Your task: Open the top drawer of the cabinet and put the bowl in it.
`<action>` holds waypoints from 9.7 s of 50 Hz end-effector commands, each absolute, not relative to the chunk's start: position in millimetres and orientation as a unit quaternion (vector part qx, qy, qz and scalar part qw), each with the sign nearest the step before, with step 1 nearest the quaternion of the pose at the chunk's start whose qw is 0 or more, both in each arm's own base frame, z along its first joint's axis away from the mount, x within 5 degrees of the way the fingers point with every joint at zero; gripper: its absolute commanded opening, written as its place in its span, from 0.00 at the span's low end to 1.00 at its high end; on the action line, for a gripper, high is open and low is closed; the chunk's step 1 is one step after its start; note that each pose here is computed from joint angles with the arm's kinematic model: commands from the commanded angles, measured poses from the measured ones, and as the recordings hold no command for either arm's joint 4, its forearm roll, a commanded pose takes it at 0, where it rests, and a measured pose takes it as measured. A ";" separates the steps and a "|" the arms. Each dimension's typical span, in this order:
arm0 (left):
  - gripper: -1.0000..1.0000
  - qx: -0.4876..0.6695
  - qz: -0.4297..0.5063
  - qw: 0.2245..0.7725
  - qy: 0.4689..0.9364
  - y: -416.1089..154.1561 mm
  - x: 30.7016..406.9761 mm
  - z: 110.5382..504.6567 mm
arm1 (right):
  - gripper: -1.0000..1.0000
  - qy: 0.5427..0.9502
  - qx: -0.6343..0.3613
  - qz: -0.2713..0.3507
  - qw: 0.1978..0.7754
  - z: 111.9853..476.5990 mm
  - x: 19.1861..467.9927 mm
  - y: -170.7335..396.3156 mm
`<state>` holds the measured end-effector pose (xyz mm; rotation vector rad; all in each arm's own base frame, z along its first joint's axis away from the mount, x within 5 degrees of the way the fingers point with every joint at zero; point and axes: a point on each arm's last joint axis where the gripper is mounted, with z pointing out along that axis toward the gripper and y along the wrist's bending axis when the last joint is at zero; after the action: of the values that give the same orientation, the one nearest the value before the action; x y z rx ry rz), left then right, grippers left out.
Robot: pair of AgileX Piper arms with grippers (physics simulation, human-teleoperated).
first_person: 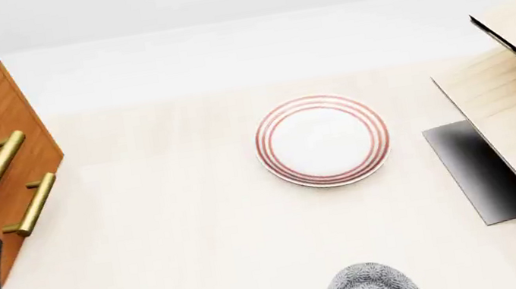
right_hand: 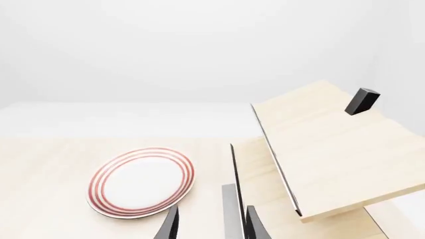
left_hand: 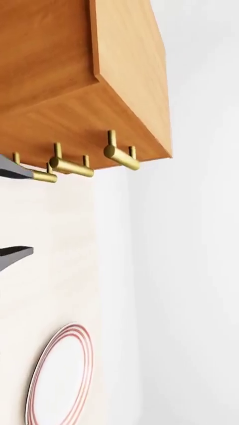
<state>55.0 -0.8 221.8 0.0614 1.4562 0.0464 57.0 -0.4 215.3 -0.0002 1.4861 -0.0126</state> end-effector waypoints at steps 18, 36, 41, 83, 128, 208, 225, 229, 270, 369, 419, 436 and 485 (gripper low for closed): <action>1.00 0.169 0.150 0.707 0.671 -2.2 57.6 248.1 | 1.00 0.677 0.000 -0.004 0.736 215.6 57.5 -0.3; 1.00 0.280 0.254 0.655 0.654 -2.7 79.1 253.5 | 1.00 0.677 0.000 -0.004 0.736 215.6 57.5 -0.3; 1.00 0.313 0.293 0.630 0.647 -1.3 88.3 245.6 | 1.00 0.677 0.000 -0.004 0.736 215.6 57.5 -0.3; 1.00 0.450 0.485 0.540 0.520 2.5 143.7 257.2 | 1.00 0.677 0.000 -0.004 0.736 215.6 57.5 -0.3; 1.00 0.415 0.529 0.514 0.532 25.9 188.7 281.9 | 1.00 0.677 0.000 -0.004 0.736 215.6 57.5 -0.3; 1.00 0.350 0.527 0.492 0.599 66.1 220.5 245.8 | 1.00 0.677 0.000 -0.004 0.736 215.6 57.5 -0.3; 0.00 0.348 0.533 0.494 0.593 65.7 218.0 256.0 | 1.00 0.677 0.000 -0.004 0.736 215.6 57.5 -0.3; 0.00 0.356 0.534 0.494 0.586 62.1 216.8 258.2 | 1.00 0.677 0.000 -0.004 0.736 215.6 57.5 -0.3; 0.00 0.451 0.535 0.507 0.503 19.2 235.6 252.9 | 1.00 0.677 0.000 -0.004 0.736 215.6 57.5 -0.3; 1.00 0.507 0.500 0.573 0.405 -30.0 164.9 272.6 | 1.00 0.677 0.000 -0.004 0.736 215.6 57.5 -0.3; 1.00 0.284 0.113 0.664 0.682 -41.5 179.9 458.9 | 1.00 0.677 0.000 -0.004 0.736 215.6 57.5 -0.3; 1.00 0.202 0.038 0.586 0.784 -38.9 204.5 468.1 | 1.00 0.677 0.000 -0.004 0.736 215.6 57.5 -0.3; 1.00 0.011 -0.050 0.458 0.887 -28.3 234.9 466.7 | 1.00 0.677 0.000 -0.004 0.736 215.6 57.5 -0.3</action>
<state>230.7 -33.5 471.8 0.0973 2.1481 -0.1152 57.6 -0.4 215.8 0.0005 1.4884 -0.0105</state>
